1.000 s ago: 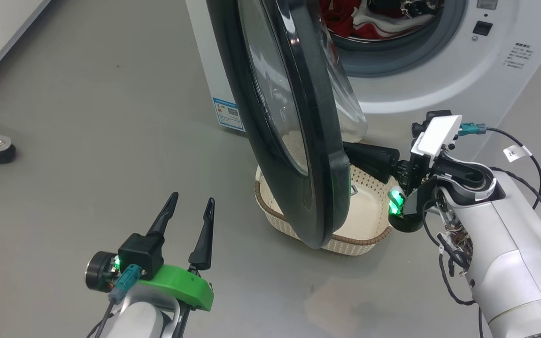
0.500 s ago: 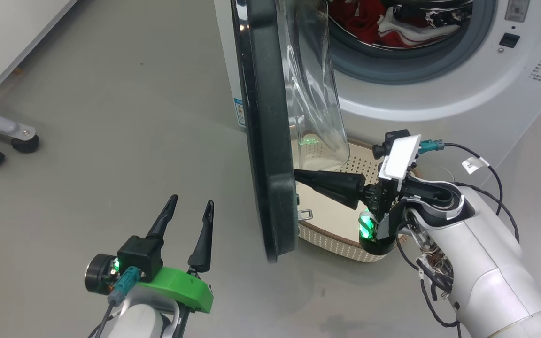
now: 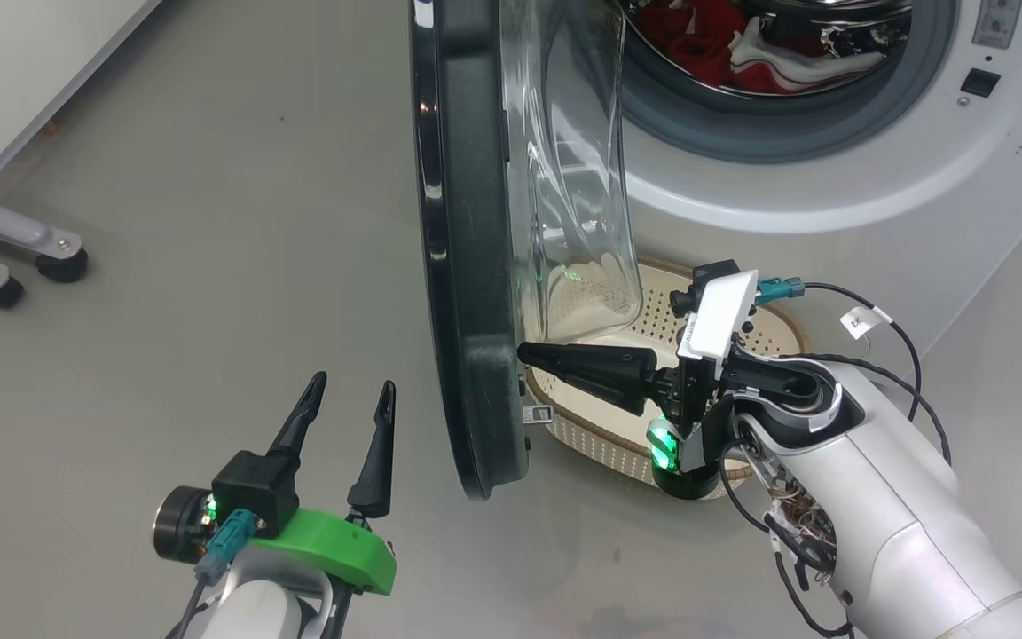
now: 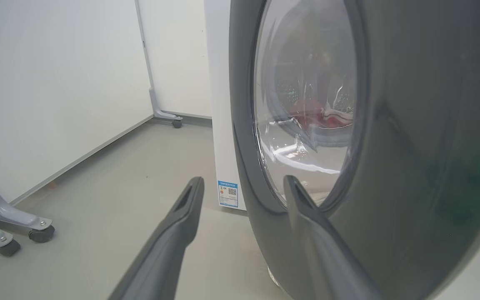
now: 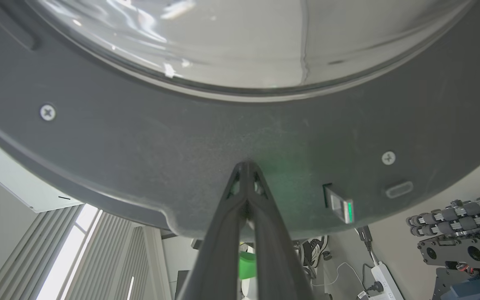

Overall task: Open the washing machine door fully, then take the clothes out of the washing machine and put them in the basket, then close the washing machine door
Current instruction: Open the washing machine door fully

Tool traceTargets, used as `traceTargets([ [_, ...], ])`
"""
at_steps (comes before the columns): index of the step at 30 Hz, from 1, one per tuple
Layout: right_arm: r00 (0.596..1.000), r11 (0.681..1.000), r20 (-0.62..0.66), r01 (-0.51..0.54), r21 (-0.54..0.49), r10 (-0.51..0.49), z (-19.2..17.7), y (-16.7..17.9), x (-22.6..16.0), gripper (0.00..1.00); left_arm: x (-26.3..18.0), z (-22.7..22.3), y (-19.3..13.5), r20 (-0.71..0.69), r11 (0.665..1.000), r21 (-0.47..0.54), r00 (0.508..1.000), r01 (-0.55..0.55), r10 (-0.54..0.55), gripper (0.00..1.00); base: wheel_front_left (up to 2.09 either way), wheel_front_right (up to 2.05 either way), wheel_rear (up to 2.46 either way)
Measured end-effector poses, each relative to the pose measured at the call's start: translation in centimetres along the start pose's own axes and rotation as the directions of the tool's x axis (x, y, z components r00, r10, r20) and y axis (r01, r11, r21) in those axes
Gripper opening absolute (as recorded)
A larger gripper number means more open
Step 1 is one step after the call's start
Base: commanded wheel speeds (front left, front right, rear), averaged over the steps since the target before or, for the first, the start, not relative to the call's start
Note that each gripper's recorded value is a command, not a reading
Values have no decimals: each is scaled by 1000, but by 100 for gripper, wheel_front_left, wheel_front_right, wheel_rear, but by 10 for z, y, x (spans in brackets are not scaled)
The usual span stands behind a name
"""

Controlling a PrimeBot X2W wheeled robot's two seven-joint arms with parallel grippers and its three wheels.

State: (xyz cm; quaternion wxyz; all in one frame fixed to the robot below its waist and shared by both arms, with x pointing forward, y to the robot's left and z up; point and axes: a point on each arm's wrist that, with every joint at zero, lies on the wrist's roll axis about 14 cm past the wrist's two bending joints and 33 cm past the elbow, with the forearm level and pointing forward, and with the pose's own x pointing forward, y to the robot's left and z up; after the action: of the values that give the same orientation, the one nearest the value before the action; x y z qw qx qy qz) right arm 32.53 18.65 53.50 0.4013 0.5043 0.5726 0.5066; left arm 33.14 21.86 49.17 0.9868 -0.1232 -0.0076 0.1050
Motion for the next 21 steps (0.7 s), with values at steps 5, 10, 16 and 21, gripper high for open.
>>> traceTargets([
  [5,1000,1000,24,4,3,-4,3,-1,0,0,0,2,2,5,1000,-1,1000,-5,5,100,0,0,0],
  [10,998,1000,54,-15,4,15,7,3,-1,0,1,2,2,6,1000,-2,1000,-5,5,100,0,0,0],
  [16,987,997,142,-75,-6,75,19,14,-13,0,1,1,-1,5,1000,-6,1000,2,-2,100,0,0,0],
  [21,963,993,241,-117,-21,118,33,17,-32,0,2,1,-3,8,1000,-2,1000,11,-11,100,0,0,0],
])
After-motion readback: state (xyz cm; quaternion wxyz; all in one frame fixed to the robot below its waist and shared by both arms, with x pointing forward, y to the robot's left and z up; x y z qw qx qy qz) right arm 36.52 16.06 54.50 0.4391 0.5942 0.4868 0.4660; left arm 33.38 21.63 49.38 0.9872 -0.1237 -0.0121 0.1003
